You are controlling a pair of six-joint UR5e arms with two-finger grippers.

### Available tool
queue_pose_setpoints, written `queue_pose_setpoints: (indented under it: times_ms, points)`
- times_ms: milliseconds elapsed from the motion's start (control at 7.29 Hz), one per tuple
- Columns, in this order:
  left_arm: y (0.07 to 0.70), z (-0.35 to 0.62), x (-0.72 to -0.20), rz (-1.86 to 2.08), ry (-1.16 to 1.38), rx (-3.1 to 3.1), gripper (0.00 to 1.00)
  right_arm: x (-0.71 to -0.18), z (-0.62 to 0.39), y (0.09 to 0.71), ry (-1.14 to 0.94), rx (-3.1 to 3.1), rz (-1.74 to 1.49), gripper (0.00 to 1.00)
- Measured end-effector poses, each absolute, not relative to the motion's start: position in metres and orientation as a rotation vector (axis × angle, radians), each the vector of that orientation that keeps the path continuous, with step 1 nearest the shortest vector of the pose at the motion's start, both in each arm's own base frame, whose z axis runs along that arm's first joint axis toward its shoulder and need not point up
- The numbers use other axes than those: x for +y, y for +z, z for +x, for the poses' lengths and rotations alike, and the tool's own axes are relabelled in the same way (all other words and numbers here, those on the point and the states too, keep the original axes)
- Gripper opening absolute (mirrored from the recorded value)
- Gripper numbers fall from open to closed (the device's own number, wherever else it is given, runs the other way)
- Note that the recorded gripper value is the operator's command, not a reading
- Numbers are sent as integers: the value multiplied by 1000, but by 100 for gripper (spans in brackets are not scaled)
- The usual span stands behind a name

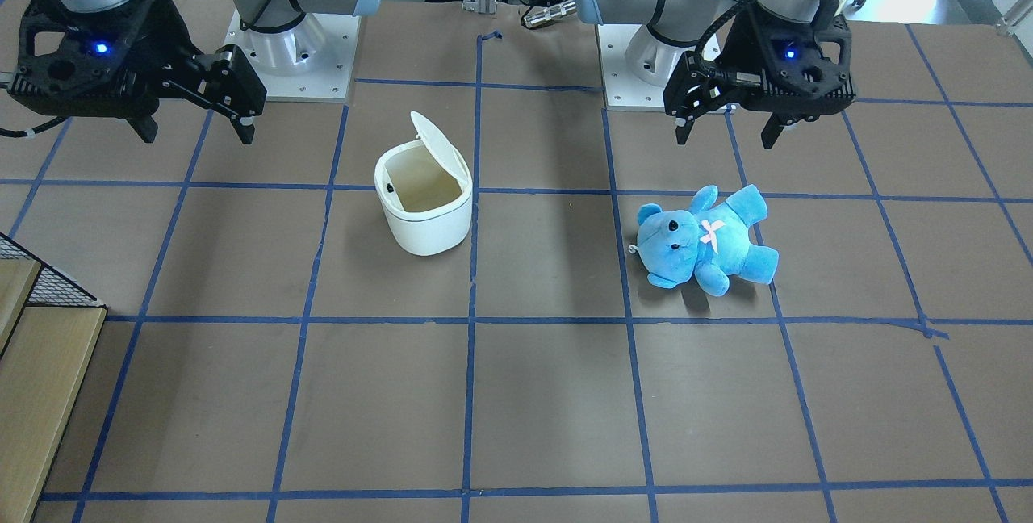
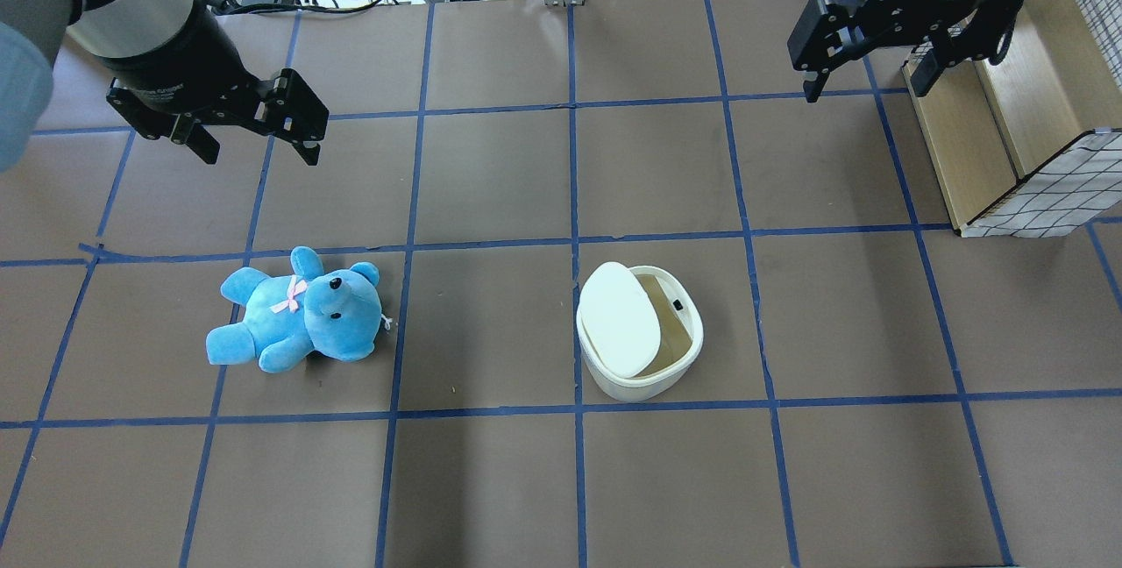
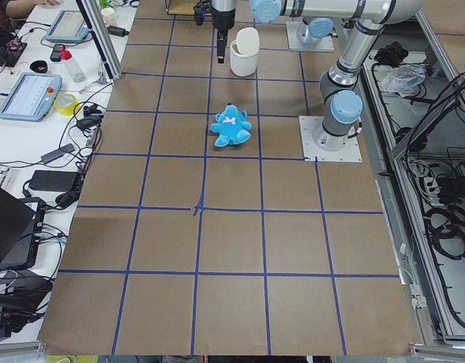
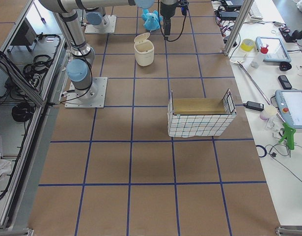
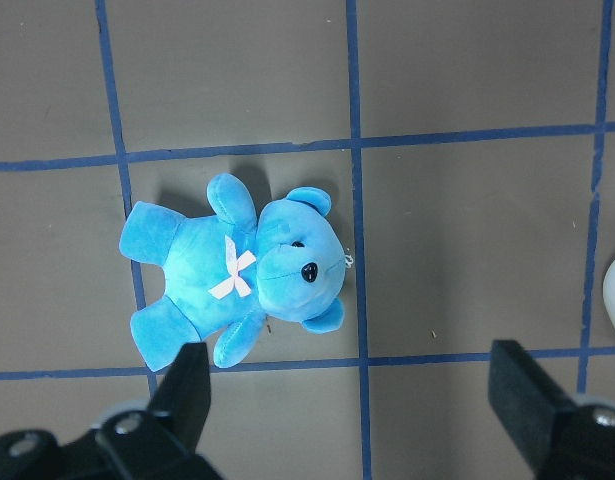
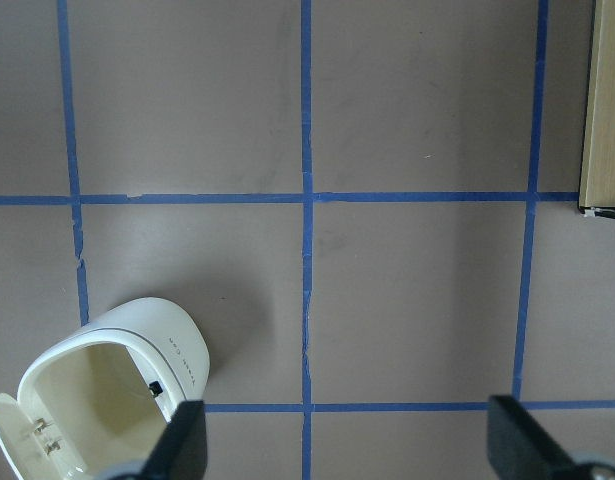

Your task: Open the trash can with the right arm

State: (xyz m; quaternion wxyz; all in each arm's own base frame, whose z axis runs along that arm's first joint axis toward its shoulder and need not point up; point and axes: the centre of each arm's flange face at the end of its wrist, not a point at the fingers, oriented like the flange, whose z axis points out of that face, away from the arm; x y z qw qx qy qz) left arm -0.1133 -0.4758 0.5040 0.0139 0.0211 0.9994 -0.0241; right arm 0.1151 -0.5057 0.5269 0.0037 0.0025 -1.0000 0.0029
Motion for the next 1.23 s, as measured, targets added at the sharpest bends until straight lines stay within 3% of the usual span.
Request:
queue_pose_setpoints:
  times_ms: [411, 1234]
  points:
    - [504, -113, -476, 65, -75, 3112, 100, -507, 115, 532, 136, -3129, 6, 100]
    - [504, -113, -476, 67, -75, 3112, 100, -502, 115, 527, 68, -3130, 2, 100]
